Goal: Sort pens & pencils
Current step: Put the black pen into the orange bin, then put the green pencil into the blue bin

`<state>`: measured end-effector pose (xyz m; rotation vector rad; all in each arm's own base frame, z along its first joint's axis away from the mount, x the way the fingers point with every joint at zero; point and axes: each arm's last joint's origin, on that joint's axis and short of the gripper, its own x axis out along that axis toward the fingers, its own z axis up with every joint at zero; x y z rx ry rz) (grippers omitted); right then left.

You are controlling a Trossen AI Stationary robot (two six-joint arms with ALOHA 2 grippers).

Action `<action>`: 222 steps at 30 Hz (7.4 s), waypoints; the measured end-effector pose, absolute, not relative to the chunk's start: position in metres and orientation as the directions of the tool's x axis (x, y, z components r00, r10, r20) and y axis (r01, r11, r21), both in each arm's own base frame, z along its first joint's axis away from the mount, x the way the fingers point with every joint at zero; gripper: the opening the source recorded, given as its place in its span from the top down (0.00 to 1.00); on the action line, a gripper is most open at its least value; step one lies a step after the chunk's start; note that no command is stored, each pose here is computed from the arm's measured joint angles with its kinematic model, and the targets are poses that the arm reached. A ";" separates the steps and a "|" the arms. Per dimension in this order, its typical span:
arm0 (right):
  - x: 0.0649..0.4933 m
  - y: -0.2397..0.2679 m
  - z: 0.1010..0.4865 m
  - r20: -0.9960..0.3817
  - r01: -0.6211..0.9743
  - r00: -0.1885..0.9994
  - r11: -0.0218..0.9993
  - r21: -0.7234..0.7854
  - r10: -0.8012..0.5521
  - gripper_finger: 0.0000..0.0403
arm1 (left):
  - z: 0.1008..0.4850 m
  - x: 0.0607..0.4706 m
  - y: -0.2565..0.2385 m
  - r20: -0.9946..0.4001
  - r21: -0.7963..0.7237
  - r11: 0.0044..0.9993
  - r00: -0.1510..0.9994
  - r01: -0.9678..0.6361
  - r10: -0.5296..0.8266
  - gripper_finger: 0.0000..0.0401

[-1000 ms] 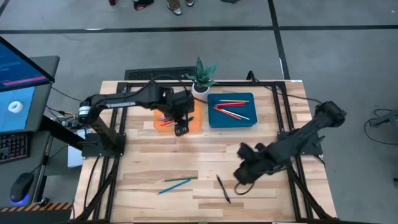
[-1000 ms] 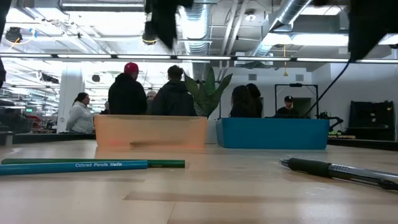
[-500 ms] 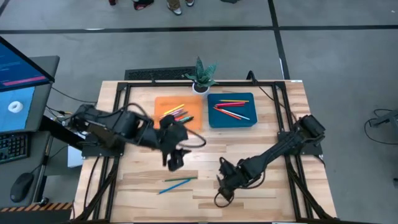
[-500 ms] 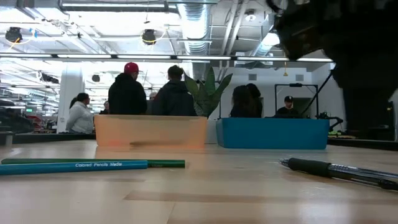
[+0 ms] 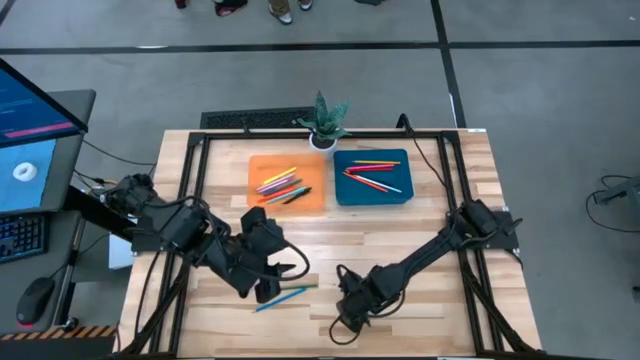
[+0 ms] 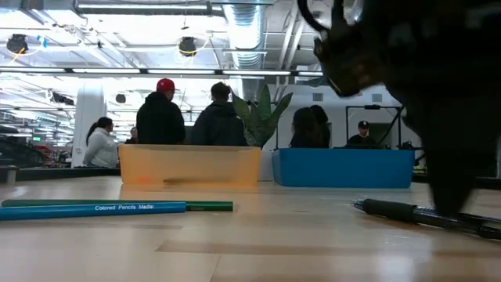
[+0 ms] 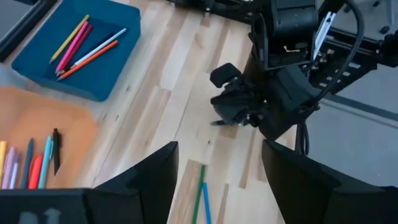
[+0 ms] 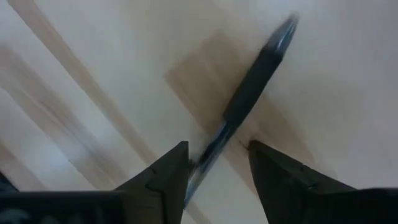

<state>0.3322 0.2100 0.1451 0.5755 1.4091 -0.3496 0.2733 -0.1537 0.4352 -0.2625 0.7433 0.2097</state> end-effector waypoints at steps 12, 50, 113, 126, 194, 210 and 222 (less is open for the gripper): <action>0.329 0.208 0.137 -0.992 0.527 0.044 0.841 0.123 0.118 0.85 | 0.434 0.272 -0.153 -0.698 -0.126 0.953 0.707 -0.277 0.113 0.45; 0.206 0.134 0.423 -0.306 0.148 0.952 0.913 0.380 -0.028 0.90 | 0.484 0.293 -0.161 -0.211 -0.139 0.955 0.950 -0.261 0.229 0.45; 0.220 0.113 0.451 -0.082 0.079 0.995 0.979 0.190 -0.064 0.86 | 0.491 0.378 -0.067 0.046 -0.179 0.981 0.996 0.078 -0.071 0.94; 0.177 0.108 0.481 0.006 0.012 1.000 0.977 0.211 -0.014 0.50 | 0.510 0.312 -0.042 -0.149 0.030 0.977 0.965 -0.212 0.214 0.94; 0.149 0.100 0.465 -0.165 0.088 0.984 0.987 0.135 -0.066 0.61 | 0.382 0.277 0.031 -0.770 -0.056 0.943 0.615 -0.327 0.168 0.56; 0.158 0.108 0.454 -0.226 0.113 0.971 0.979 0.170 -0.073 0.61 | 0.246 0.254 -0.111 -0.867 -0.163 0.956 0.498 -0.245 -0.020 0.56; 0.161 0.110 0.453 -0.236 0.111 0.970 0.971 0.210 -0.060 0.62 | 0.188 0.256 -0.142 -0.926 -0.165 0.975 0.365 -0.152 -0.100 0.56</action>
